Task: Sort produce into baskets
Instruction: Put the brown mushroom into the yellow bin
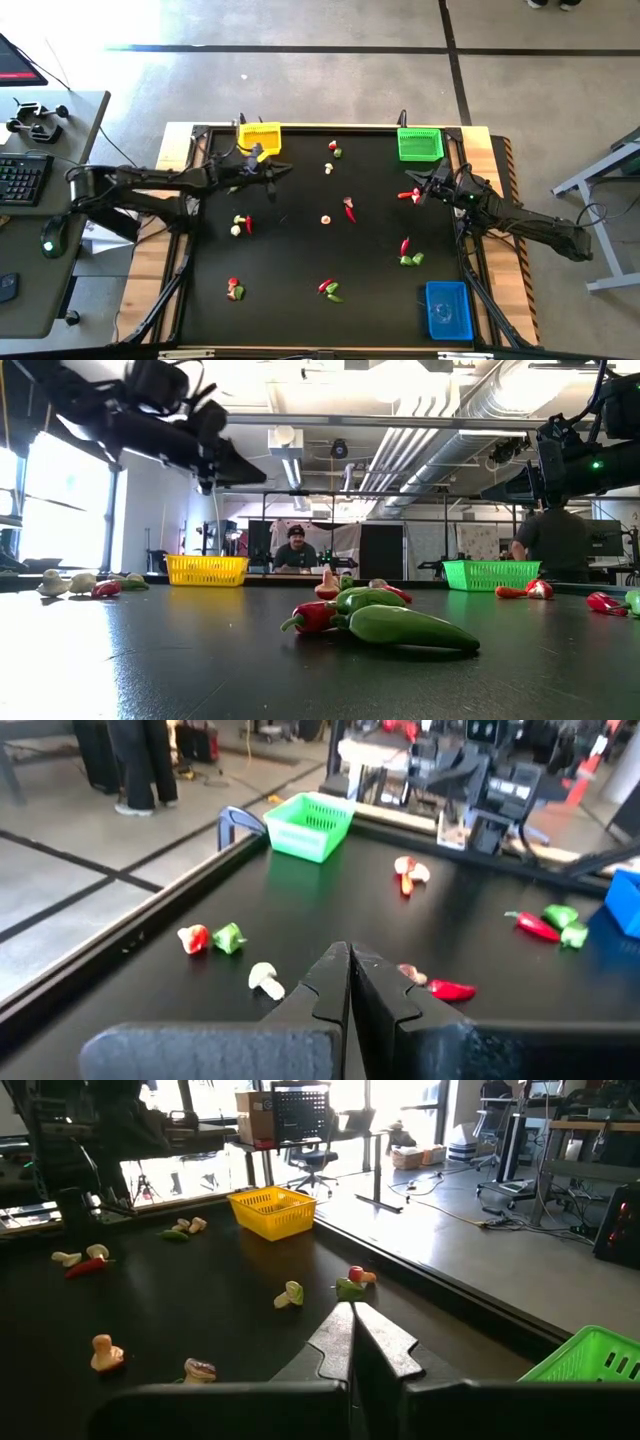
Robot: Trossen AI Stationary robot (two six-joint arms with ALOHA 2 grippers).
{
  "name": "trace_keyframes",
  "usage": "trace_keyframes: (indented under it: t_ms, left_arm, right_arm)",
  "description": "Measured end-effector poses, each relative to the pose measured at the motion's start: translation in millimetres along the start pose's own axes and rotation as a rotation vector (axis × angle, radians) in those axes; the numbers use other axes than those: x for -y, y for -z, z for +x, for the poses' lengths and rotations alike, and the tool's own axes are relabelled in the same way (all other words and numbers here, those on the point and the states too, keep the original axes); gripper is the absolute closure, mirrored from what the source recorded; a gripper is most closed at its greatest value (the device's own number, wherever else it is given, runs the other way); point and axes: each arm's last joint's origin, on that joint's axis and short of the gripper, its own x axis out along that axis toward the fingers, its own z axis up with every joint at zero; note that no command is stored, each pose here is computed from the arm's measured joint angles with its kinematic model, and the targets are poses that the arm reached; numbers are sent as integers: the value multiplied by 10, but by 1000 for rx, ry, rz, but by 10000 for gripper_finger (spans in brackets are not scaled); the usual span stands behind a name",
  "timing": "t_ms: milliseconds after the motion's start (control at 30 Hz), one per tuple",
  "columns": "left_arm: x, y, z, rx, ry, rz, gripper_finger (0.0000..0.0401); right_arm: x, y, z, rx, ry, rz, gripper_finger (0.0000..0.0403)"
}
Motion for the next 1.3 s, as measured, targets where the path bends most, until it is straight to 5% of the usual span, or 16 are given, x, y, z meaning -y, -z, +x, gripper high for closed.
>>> trace_keyframes:
  t_ms: [667, 1300]
  left_arm:
    - [148, 165, 649, -156, 101, 32, 401]
    - [567, 374, 1034, -246, 217, 76, 401]
  right_arm:
    - [0, -1, 0, 0, 0, 0, 403]
    - [0, 0, 0, 0, 0, 0, 403]
